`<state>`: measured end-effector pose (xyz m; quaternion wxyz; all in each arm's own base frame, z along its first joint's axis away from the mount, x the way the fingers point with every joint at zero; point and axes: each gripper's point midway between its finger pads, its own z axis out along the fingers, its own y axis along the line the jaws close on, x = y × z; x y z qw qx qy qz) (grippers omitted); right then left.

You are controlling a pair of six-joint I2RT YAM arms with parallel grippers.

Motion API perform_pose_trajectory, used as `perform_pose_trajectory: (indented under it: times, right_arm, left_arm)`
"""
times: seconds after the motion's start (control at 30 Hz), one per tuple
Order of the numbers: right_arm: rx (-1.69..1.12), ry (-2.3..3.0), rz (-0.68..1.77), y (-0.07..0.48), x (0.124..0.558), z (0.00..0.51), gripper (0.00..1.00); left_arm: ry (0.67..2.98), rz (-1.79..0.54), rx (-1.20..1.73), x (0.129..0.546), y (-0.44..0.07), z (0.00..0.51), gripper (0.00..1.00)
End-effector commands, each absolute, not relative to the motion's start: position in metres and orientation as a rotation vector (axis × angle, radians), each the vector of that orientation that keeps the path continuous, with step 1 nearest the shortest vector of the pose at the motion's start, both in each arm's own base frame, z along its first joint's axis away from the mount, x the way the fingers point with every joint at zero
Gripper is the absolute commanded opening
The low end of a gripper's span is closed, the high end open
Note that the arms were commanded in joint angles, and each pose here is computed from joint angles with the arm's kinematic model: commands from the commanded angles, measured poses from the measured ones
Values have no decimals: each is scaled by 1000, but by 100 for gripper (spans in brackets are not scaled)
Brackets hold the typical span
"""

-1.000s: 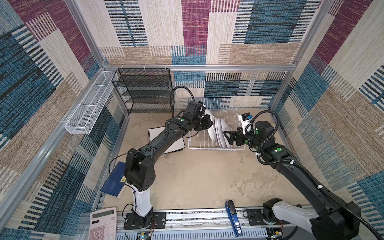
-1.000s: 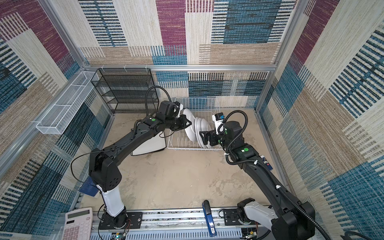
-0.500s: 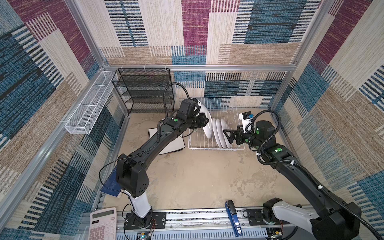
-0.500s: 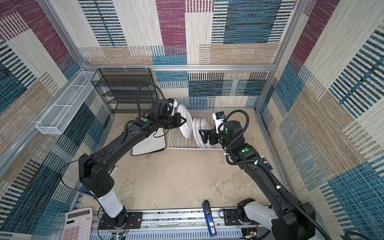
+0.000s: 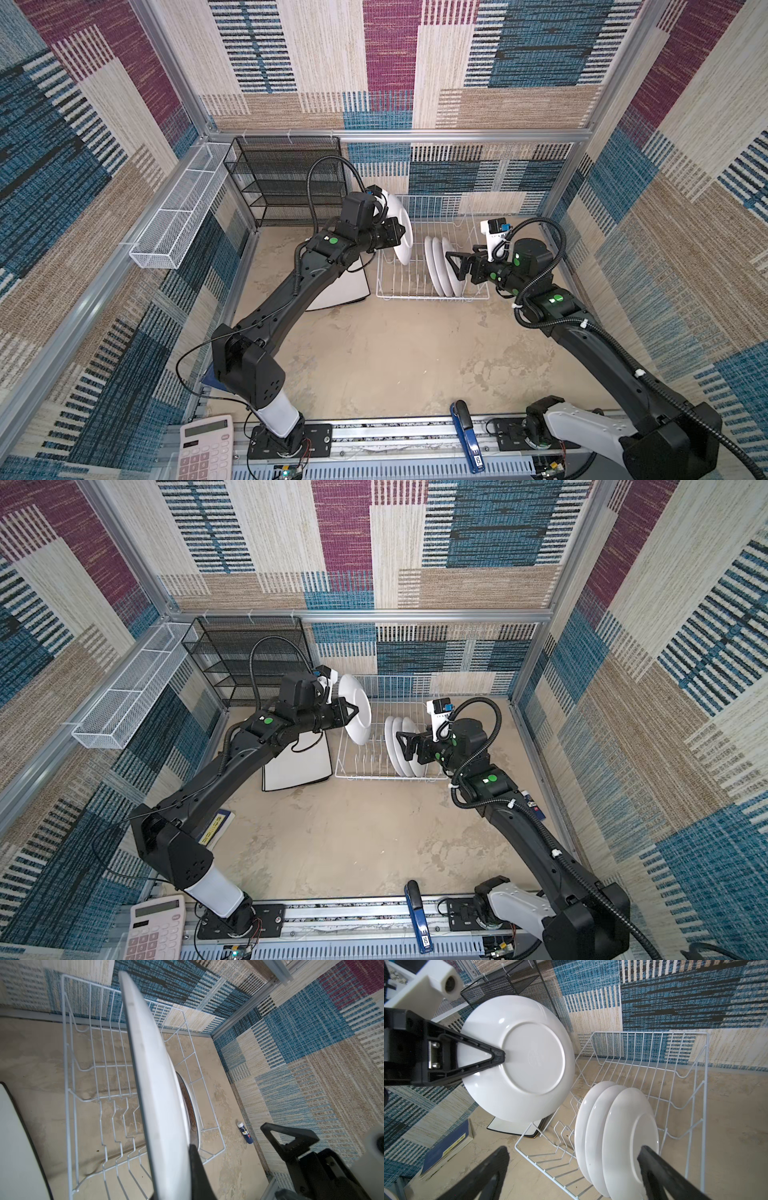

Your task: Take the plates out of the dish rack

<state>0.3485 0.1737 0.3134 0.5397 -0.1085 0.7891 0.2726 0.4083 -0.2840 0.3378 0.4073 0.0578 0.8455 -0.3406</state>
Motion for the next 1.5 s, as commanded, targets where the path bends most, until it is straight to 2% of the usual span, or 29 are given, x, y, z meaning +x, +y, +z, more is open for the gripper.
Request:
perform_pose_trajectory:
  times: [0.0,0.2,0.47,1.1,1.47]
  right_arm:
    - [-226,1815,691,176,354,338,99]
    - [-215,1789,756,184,364,361,99]
    - [-70,1826,895,187,397,378,99]
    - [1,1860,1212,199,414,373,99]
    - [-78,1956,1366,225,419,358,99]
  left_arm:
    - [1978,-722,252,413,-270,366,0]
    - [1822,-542,359,402,-248,391,0]
    - [1626,-335,568,381,-232,409,0]
    - [1476,187,1023,350,-206,358,0]
    - [1345,366,1183,343,-227,330,0]
